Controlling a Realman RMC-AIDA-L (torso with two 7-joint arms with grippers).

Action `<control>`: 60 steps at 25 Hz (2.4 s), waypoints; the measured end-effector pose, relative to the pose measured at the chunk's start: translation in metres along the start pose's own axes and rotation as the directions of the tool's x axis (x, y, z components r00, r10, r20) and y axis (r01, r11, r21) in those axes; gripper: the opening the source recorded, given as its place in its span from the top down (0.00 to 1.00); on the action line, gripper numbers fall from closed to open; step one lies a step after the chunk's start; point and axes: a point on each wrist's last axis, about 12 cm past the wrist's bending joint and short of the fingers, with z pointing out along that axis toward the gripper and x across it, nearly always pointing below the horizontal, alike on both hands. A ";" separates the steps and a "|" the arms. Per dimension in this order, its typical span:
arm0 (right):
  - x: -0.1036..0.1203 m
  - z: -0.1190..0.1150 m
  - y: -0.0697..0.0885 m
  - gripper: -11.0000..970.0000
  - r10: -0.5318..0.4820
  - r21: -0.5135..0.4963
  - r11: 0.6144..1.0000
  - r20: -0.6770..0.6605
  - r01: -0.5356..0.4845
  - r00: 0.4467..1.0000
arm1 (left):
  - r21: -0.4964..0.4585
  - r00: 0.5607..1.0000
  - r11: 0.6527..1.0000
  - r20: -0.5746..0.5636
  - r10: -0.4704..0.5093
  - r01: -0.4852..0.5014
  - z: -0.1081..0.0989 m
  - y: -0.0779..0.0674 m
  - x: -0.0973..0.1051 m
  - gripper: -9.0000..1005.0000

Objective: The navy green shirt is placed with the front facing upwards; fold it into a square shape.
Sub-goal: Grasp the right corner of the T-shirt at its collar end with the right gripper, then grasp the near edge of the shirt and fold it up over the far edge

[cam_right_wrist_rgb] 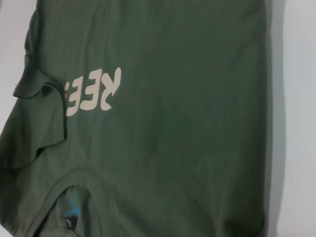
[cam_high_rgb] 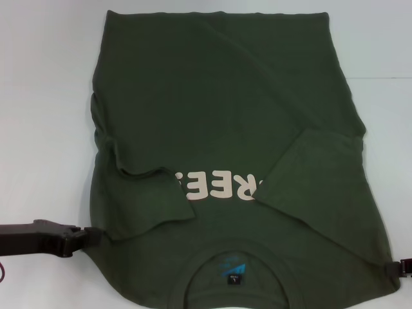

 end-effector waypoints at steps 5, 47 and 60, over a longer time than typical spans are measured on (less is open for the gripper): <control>-0.002 -0.002 0.001 0.75 -0.006 0.002 1.000 0.006 0.006 1.000 | -0.003 1.000 1.000 0.001 0.000 0.000 0.000 0.000 -0.001 0.99; 0.072 -0.058 -0.021 0.94 -0.035 -0.118 0.990 0.307 0.075 0.951 | 0.192 0.966 0.950 0.028 -0.255 0.245 -0.032 -0.011 0.021 0.98; -0.054 -0.042 0.015 0.94 -0.169 -0.079 0.972 0.424 0.222 0.890 | 0.125 0.979 0.989 0.174 -0.102 0.080 0.009 0.005 -0.103 0.95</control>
